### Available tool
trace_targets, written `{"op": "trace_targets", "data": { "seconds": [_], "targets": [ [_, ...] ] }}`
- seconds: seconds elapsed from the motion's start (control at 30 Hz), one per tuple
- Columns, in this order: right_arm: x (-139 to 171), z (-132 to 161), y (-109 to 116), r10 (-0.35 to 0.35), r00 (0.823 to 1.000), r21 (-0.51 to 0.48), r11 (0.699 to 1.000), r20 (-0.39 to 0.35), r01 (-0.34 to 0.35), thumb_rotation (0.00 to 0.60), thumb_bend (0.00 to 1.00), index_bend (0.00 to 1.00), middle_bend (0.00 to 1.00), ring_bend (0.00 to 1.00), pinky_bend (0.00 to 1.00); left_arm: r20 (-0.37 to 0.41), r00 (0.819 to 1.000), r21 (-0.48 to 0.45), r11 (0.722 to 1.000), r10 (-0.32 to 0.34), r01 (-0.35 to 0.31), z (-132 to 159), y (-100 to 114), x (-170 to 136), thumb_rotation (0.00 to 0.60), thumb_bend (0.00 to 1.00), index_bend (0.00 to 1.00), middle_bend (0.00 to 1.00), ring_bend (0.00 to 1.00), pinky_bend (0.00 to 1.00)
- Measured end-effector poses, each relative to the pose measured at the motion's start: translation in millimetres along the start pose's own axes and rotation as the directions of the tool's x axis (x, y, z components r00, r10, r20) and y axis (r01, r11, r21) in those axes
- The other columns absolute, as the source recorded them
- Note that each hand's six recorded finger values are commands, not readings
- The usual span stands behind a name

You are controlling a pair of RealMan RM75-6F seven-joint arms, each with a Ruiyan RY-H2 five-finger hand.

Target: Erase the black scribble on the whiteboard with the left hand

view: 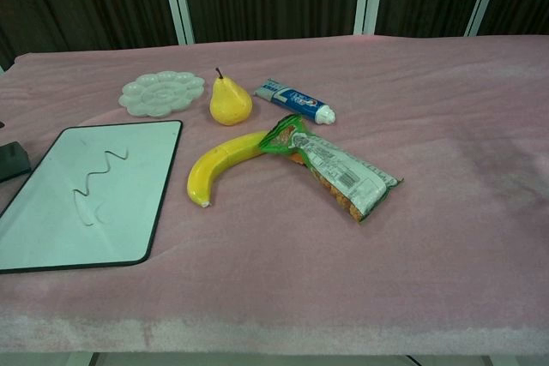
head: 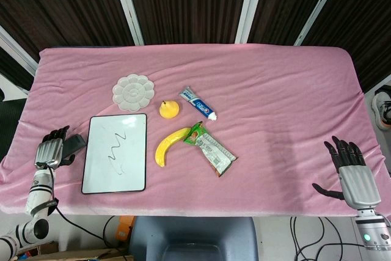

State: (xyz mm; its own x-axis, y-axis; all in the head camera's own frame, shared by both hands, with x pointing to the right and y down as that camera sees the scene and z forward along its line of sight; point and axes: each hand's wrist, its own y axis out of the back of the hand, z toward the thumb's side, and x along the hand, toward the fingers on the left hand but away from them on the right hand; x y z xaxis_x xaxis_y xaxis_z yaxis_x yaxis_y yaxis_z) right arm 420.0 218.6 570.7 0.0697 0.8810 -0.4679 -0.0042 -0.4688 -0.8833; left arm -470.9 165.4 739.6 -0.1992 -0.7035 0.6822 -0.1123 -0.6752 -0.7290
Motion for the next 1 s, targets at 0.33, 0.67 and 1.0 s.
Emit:
{"op": "trace_targets", "data": {
  "seconds": [0.33,0.67,1.0],
  "targets": [
    [-0.4,4.8,-2.0,0.009,1.000,-0.003,1.000,-0.014,-0.009,0.600,0.27,0.00,0.00,0.00,0.00,-0.002,1.000,0.005,1.000,0.007,-0.007,2.0,-1.2,0.9,0.600,0.35,0.19,0.21,0.15,0.17],
    [2.6,3.9,-1.7,0.017,1.000,-0.004,1.000,-0.011,-0.017,0.600,0.27,0.00,0.00,0.00,0.00,-0.061,0.998,0.050,0.999,0.023,-0.020,-6.1,1.2,2.4,0.600,0.40,0.35,0.40,0.35,0.40],
    [3.4,3.7,-1.3,0.019,1.000,-0.007,1.000,-0.013,-0.019,0.600,0.27,0.00,0.00,0.00,0.00,-0.015,0.995,-0.005,0.995,0.104,-0.104,15.8,11.3,-4.6,0.600,0.75,0.61,0.70,0.61,0.53]
  ]
}}
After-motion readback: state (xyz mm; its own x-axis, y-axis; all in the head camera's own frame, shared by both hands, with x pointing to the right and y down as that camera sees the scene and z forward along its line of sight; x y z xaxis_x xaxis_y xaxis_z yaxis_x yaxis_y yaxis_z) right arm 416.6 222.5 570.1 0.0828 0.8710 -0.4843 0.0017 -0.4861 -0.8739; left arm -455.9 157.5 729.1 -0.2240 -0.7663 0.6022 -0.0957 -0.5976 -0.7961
